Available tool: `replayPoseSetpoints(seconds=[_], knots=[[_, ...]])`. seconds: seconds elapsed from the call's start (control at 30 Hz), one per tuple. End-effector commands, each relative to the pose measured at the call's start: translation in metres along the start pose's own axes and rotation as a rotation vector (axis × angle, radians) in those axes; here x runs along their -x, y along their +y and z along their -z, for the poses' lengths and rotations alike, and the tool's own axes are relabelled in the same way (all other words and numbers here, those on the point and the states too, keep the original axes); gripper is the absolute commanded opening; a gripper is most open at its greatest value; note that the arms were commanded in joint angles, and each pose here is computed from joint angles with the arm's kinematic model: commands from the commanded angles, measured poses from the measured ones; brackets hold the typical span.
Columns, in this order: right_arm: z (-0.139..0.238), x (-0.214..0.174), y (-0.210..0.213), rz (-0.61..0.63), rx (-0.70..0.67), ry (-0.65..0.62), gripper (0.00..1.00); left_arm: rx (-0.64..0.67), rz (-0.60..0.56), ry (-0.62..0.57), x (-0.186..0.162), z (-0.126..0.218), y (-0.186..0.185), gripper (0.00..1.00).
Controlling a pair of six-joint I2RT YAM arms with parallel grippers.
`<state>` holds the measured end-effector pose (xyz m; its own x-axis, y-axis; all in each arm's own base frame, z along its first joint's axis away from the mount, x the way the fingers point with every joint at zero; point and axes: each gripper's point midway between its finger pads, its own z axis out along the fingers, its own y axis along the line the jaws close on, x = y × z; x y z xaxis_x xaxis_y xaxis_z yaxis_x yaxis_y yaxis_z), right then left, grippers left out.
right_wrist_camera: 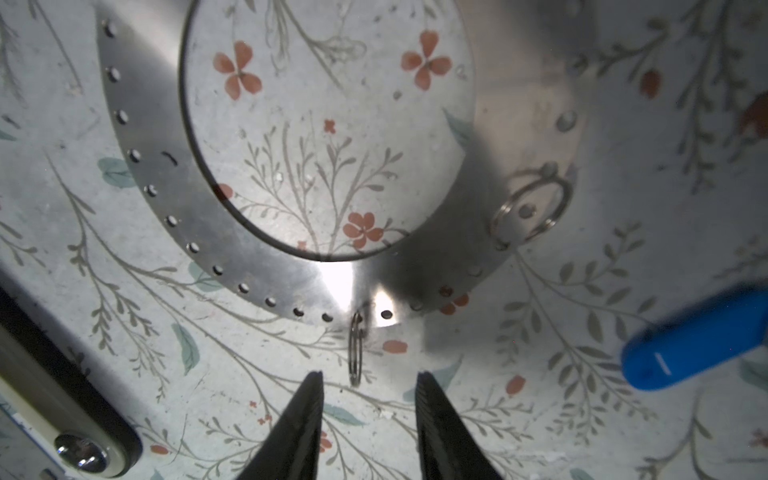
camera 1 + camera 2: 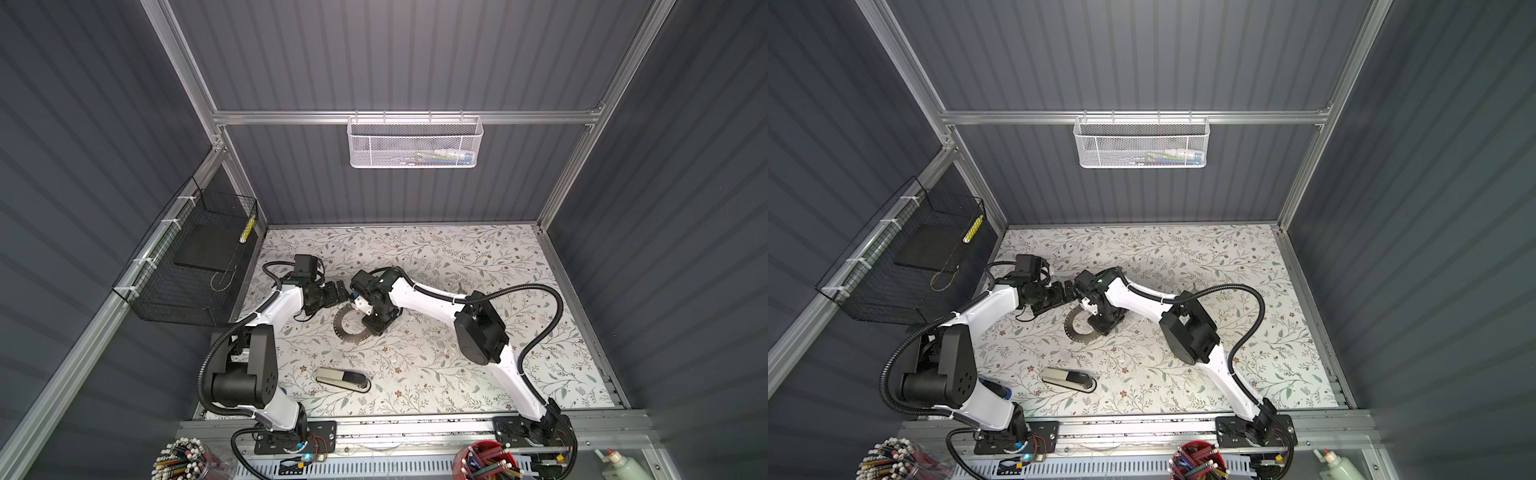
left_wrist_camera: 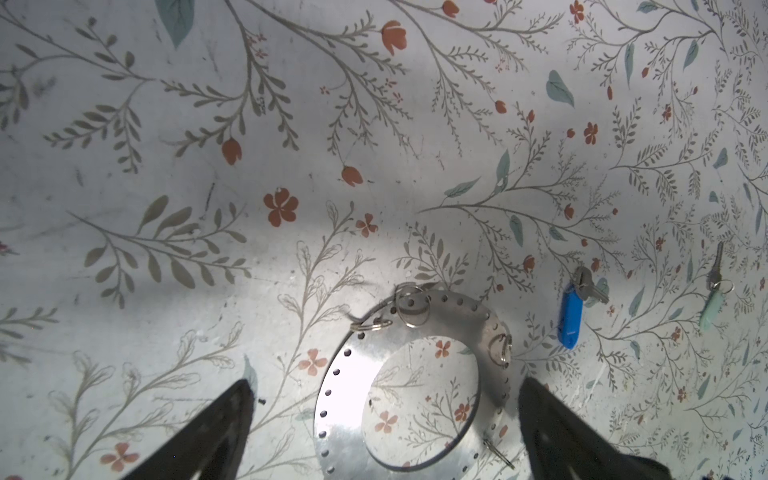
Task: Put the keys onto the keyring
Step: 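Close the right gripper on the split ring at the plate edge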
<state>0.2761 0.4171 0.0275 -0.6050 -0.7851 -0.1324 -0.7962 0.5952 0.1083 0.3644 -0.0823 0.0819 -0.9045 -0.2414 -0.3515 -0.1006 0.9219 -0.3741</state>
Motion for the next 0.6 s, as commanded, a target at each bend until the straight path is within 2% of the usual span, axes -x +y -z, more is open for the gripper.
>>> replayPoseSetpoints(seconds=[0.0,0.57], knots=[[-0.0060,-0.0078,-0.0001,0.013,0.001,0.049,0.38,0.000,0.013,-0.030,0.0067,0.0073,-0.0010,1.00],[-0.0095,-0.0075,0.0006,0.018,0.007,0.056,0.22,0.004,0.012,-0.031,0.0071,0.0069,-0.0003,1.00]])
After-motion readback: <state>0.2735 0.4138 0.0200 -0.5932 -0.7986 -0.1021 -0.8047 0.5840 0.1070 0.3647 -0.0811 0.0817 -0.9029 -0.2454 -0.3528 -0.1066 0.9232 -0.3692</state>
